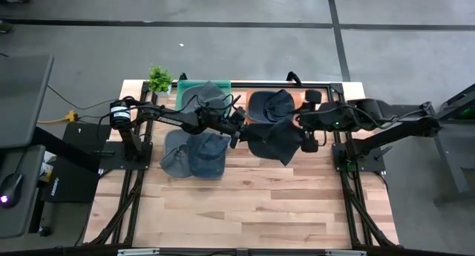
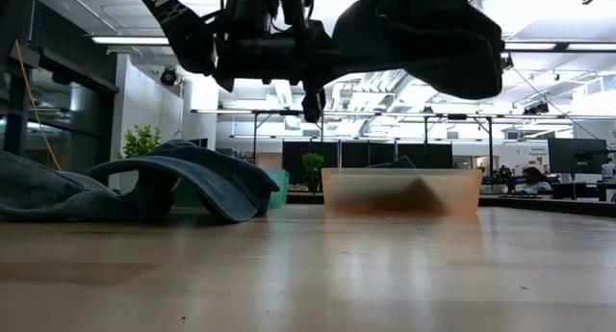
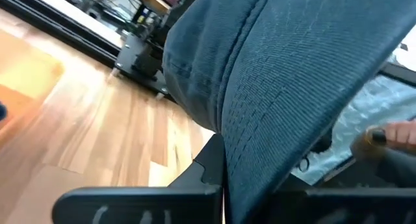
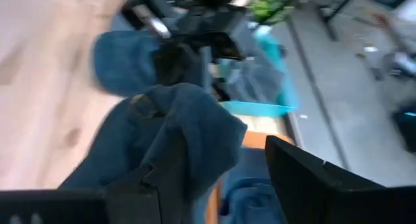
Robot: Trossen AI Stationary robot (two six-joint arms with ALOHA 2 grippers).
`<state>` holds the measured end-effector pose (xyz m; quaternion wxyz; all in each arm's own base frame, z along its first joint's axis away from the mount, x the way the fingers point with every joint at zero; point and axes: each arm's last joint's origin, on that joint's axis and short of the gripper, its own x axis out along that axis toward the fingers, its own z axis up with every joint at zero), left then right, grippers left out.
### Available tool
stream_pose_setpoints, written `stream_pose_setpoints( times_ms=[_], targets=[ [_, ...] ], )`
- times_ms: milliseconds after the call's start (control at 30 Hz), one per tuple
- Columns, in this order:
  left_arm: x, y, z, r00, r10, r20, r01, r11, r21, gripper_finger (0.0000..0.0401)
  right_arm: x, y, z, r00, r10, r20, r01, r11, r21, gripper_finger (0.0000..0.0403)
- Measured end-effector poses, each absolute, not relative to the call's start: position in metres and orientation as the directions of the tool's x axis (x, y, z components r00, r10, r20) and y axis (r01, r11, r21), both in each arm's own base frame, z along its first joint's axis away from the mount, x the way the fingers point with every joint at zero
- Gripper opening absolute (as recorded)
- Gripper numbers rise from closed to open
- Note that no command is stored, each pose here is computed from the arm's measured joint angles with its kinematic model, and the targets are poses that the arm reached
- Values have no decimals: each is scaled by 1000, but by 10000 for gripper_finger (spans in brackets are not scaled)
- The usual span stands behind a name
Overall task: Pick & Place hat
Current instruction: Put the right blue cap into the orange bin
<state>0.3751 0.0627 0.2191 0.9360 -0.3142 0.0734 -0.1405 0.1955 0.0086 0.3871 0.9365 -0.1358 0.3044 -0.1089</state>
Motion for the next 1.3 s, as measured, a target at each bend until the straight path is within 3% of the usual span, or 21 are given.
stream_pose_setpoints(
  times_ms=[200, 500, 800, 1033, 1300],
  targets=[
    [373, 77, 219, 968, -244, -51, 153, 745, -650, 2, 179, 1, 401, 770, -480, -421, 327, 863, -386, 195],
    [364, 110, 218, 982, -179, -52, 86, 682, -726, 2, 146, -7, 419, 695, -666, -272, 579, 742, -337, 196],
    [364, 152, 230, 990, -117, -83, 2, 589, -808, 2, 127, -8, 424, 715, -654, -249, 601, 756, -259, 195],
    [387, 188, 232, 980, -157, -121, -24, 509, -860, 2, 126, -8, 420, 714, -639, -286, 583, 769, -261, 195],
    [416, 205, 211, 964, -224, -144, -33, 436, -899, 2, 121, -9, 409, 674, -637, -373, 571, 770, -284, 195]
  ],
)
